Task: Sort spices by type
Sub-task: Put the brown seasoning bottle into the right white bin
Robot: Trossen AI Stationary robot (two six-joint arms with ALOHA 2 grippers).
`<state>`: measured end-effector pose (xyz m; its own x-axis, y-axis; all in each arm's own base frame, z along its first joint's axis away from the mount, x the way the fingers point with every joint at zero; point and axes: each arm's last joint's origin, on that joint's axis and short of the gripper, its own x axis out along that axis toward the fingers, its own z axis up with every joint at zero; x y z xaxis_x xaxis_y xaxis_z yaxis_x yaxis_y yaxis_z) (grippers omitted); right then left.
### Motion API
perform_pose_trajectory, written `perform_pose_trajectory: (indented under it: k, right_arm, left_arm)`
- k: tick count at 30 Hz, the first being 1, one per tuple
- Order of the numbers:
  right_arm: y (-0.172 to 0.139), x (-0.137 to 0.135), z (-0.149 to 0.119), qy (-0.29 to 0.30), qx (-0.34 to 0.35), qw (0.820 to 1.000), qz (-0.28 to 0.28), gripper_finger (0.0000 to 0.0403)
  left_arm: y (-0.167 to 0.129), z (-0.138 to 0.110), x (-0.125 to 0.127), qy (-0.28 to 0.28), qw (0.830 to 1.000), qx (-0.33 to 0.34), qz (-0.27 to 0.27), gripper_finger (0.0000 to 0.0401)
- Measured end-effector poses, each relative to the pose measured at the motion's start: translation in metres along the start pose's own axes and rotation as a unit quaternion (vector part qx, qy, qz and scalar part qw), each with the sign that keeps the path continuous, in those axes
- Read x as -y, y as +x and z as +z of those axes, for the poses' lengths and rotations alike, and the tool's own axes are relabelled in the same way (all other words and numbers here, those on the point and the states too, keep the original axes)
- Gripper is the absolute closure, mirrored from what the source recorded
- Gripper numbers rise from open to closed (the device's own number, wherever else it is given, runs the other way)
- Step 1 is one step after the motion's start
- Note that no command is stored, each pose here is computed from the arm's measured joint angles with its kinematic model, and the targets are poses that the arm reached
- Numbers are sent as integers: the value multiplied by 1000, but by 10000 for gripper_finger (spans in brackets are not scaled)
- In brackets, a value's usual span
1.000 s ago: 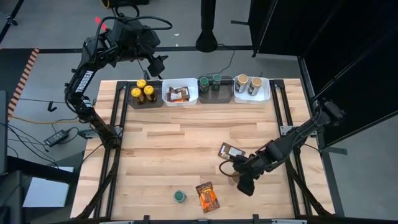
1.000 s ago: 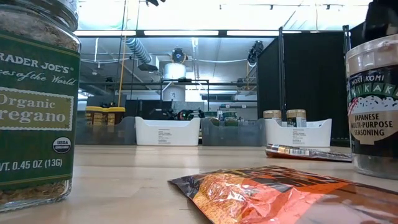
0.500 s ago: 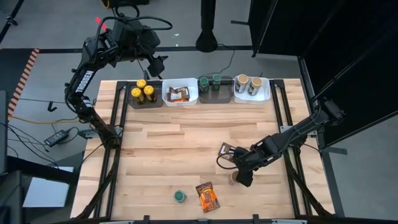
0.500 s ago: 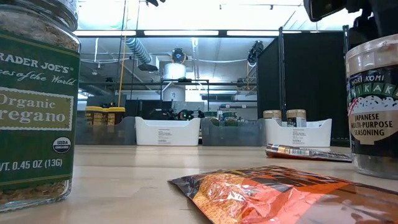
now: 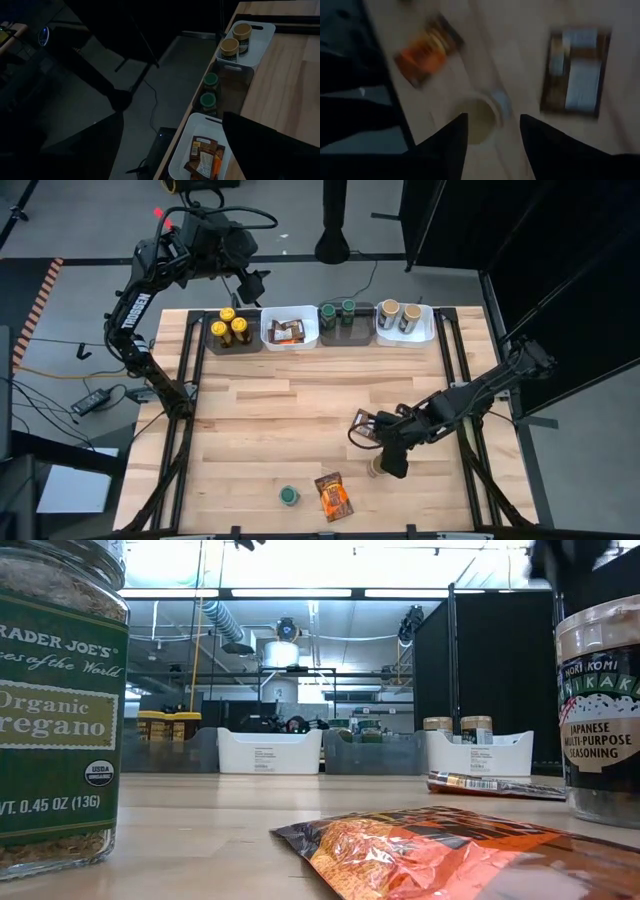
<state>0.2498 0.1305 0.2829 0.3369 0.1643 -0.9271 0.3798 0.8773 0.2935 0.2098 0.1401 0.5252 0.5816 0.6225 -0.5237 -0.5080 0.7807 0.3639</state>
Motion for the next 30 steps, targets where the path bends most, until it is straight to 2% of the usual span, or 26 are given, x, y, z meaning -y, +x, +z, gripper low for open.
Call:
perform_pose_trajectory:
  k: [2, 5, 9, 13, 18, 21, 23, 30]
  right_arm:
    - [-19, -11, 6, -35, 38, 999, 8, 220]
    - [-43, -24, 8, -50, 80, 996, -1, 238]
    - [-58, -37, -1, -52, 82, 995, -20, 261]
    - [-42, -47, -17, -55, 26, 997, -41, 273]
    - [-11, -54, -25, -109, -48, 989, -86, 271]
    - [9, -60, -23, -148, -92, 982, -73, 255]
    - [19, -62, -21, -151, -111, 980, -73, 235]
    - [39, -58, -9, -138, -133, 978, -86, 121]
  left_arm:
    - [0, -1, 0, 1, 1000, -3, -1, 55]
    - [0, -1, 0, 0, 1000, -5, -2, 55]
    - [0, -1, 1, -1, 1000, -7, -2, 55]
    - [0, -2, 1, 0, 1000, -12, -4, 55]
    - [0, -3, 1, 0, 1000, -13, -4, 55]
    - [0, -3, 1, 1, 1000, -13, -5, 55]
    - [0, -3, 1, 1, 1000, -13, -4, 55]
    - [0, -3, 1, 1, 1000, -13, -5, 55]
